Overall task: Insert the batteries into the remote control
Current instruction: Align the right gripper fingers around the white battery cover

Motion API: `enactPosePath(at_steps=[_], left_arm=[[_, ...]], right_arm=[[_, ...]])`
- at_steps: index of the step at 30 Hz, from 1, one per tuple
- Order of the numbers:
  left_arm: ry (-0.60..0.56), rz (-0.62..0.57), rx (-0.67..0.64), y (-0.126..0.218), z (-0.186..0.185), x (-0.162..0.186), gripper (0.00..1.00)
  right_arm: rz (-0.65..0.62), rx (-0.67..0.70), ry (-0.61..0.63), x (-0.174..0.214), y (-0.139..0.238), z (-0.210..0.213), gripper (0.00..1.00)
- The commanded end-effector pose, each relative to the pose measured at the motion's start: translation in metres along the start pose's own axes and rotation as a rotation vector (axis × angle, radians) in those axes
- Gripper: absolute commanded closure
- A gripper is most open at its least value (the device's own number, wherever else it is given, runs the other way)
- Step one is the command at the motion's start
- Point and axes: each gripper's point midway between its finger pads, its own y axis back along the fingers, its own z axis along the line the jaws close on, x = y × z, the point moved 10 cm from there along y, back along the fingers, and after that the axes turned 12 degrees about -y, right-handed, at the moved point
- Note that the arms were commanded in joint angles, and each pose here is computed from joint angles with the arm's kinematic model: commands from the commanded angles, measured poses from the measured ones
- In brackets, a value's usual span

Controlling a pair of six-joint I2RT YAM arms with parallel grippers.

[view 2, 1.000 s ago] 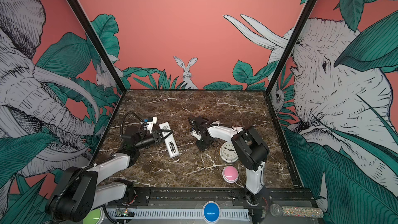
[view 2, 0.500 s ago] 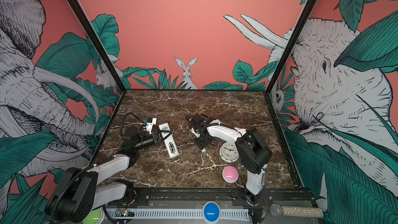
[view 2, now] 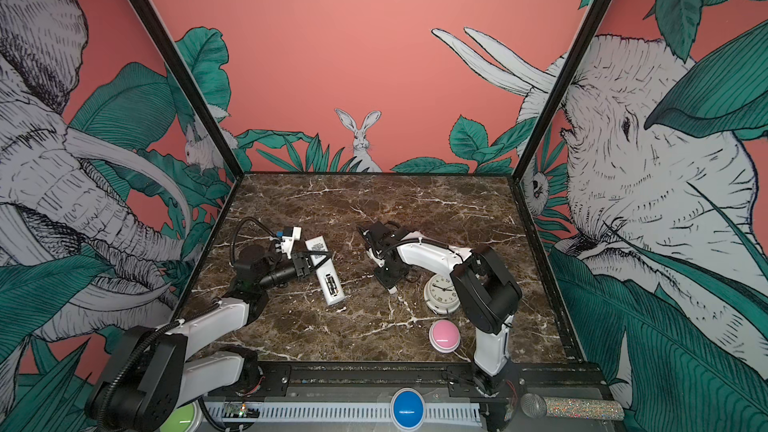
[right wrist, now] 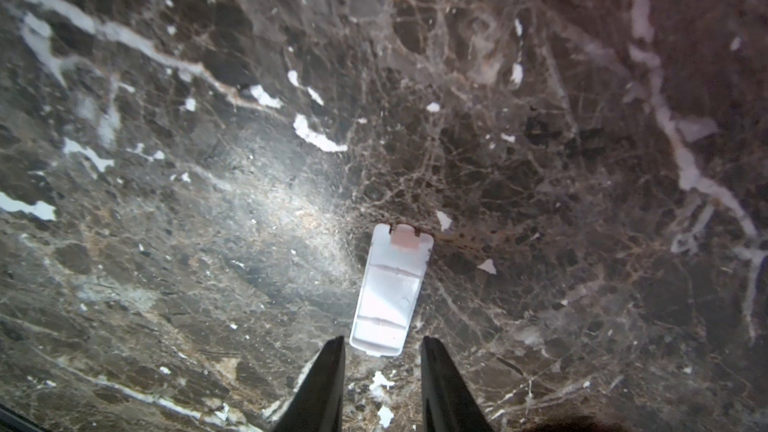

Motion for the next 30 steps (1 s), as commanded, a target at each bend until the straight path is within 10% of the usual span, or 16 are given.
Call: enactPosePath(at_steps=[1,30], left_arm=[[-0.038,-0.019,0.032,0.004,-0.007,-0.003,1.0],[-0.038,-0.02,0.029,0.004,-0.006,-0.003,1.0]], right_arm=[[0.029,0.004,0.002,0.002,-0.009,0.001,0.67],[0.085,0.022,-0.001,0.005,-0.036,-0.001,0.66]])
